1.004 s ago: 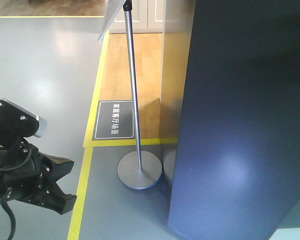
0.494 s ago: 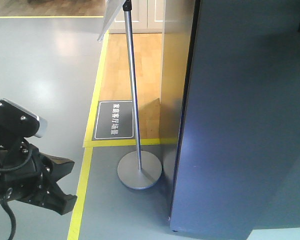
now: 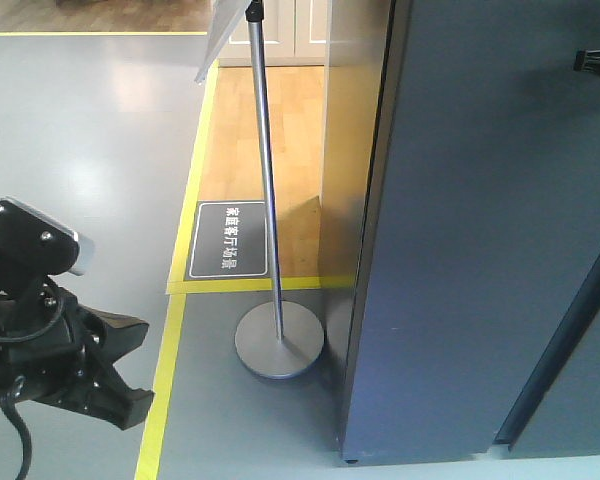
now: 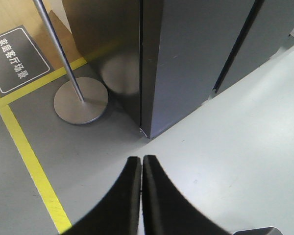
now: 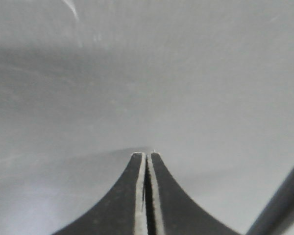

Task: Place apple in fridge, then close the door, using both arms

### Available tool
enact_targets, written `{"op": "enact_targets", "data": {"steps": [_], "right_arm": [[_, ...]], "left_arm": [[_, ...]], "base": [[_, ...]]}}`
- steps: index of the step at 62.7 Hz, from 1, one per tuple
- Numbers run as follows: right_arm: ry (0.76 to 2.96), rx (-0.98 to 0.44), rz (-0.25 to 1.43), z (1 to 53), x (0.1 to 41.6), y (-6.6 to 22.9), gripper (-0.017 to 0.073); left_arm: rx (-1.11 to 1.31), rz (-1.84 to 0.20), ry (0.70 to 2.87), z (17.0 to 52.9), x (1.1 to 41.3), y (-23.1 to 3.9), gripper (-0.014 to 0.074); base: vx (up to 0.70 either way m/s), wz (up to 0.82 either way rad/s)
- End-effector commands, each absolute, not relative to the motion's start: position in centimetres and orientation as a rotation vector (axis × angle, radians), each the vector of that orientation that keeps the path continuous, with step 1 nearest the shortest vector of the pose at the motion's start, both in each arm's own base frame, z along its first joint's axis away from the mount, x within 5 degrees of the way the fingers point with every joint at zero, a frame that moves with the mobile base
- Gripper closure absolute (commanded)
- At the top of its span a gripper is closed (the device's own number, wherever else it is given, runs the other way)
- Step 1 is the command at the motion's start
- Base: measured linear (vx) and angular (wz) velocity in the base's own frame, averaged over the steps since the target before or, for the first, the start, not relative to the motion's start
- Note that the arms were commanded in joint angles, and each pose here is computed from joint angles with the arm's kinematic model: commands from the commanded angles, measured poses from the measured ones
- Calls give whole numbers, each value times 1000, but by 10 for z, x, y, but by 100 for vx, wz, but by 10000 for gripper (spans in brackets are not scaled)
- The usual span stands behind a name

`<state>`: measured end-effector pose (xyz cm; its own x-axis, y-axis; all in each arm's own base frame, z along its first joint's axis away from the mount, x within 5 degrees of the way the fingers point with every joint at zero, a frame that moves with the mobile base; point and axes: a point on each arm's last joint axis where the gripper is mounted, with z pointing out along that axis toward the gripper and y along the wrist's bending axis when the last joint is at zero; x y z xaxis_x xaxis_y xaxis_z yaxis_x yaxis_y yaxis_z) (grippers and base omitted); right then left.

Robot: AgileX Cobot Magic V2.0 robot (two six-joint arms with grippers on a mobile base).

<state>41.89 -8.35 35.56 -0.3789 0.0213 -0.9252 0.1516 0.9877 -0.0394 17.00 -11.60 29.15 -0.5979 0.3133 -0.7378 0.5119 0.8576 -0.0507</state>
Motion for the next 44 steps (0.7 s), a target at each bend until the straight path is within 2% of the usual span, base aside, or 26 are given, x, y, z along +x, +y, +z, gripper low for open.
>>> {"op": "enact_targets", "data": {"steps": [1,12,22,44], "right_arm": [[1841,108,-155,403,398,-80,563],[1943,74,-143,411,369,-71,563],[2011,-57,-150,399,338,-46,563],[2156,-190,-32,363,253,2,563]], "left_arm": [[554,-376,2165,307,172,-118,600],[554,-376,2165,307,172,-118,600],[554,-376,2165,307,172,-118,600],[554,-376,2166,307,172,-118,600]], "base": [[0,0],[0,0],[0,0],[0,0]]}}
